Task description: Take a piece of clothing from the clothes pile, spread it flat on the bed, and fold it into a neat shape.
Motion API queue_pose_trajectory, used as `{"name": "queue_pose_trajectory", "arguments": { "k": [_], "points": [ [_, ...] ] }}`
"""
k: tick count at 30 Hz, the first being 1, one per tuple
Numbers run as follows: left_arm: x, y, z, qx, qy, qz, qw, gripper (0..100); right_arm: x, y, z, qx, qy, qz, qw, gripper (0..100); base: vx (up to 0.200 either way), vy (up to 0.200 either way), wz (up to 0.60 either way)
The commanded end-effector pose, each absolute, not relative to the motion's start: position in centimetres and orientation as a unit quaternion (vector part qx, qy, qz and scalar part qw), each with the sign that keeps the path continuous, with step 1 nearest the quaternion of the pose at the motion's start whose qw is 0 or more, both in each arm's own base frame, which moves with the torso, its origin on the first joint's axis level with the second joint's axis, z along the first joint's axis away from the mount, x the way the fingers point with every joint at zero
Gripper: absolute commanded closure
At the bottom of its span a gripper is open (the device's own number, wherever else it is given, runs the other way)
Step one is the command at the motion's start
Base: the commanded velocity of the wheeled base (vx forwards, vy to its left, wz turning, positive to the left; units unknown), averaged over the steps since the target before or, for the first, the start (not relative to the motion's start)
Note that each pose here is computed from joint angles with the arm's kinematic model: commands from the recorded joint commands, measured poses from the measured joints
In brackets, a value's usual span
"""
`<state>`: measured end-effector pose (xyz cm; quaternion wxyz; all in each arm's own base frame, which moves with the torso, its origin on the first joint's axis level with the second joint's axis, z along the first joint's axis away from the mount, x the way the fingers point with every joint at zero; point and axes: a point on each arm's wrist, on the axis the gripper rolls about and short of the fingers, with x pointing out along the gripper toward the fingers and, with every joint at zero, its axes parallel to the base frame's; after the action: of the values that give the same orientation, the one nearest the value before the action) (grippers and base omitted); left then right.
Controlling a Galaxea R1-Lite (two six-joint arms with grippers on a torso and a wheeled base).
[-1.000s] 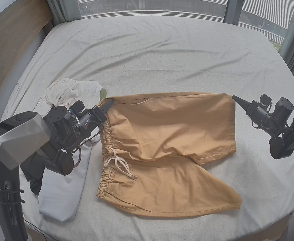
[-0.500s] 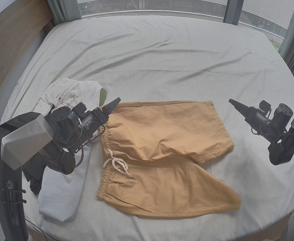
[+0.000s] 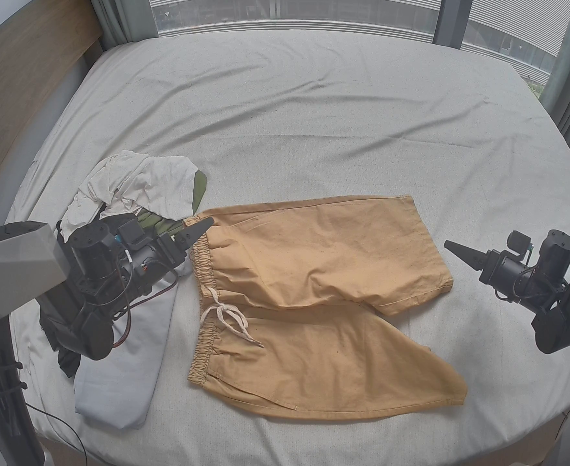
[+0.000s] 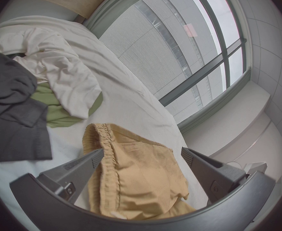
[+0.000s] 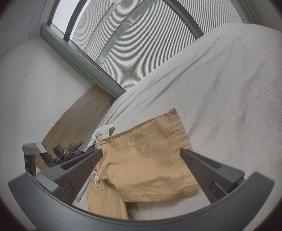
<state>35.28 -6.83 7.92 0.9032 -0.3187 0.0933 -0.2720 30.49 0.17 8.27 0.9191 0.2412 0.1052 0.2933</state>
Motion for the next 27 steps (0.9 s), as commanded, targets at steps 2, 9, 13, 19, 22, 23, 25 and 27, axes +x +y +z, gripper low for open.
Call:
{"name": "queue_pose_trajectory", "arguments": {
  "k": [2,9,13,19,22,23,25,27],
  "points": [
    [32.6,-5.0,8.2,-0.313,0.107,-0.279,0.902,0,28.2,0.3,7.6,0.242,0.136,0.292,0.915,0,0.0,0.0,0.0],
    [31.4,-5.3,7.5,-0.263,0.118,-0.3,0.909,0,26.5,0.2,3.9,0.229,0.206,0.277,0.91,0,0.0,0.0,0.0],
    [31.1,-5.6,7.3,-0.262,0.124,-0.303,0.908,0,25.4,0.4,3.0,0.231,0.232,0.274,0.904,0,0.0,0.0,0.0],
    [30.8,-6.1,7.0,-0.262,0.134,-0.31,0.904,0,23.4,0.5,2.0,0.245,0.277,0.264,0.891,0,0.0,0.0,0.0],
    [30.8,-6.4,6.8,-0.262,0.139,-0.313,0.902,0,22.6,0.7,1.5,0.25,0.297,0.261,0.884,0,0.0,0.0,0.0],
    [30.7,-6.5,6.8,-0.262,0.139,-0.314,0.902,0,22.4,0.7,1.2,0.252,0.306,0.26,0.88,0,0.0,0.0,0.0],
    [30.7,-6.5,6.8,-0.262,0.139,-0.315,0.902,0,22.0,0.8,0.8,0.255,0.318,0.257,0.876,0,0.0,0.0,0.0],
    [30.7,-6.5,6.7,-0.262,0.14,-0.315,0.902,0,21.6,0.8,0.4,0.252,0.33,0.256,0.873,0,0.0,0.0,0.0]
  ]
}}
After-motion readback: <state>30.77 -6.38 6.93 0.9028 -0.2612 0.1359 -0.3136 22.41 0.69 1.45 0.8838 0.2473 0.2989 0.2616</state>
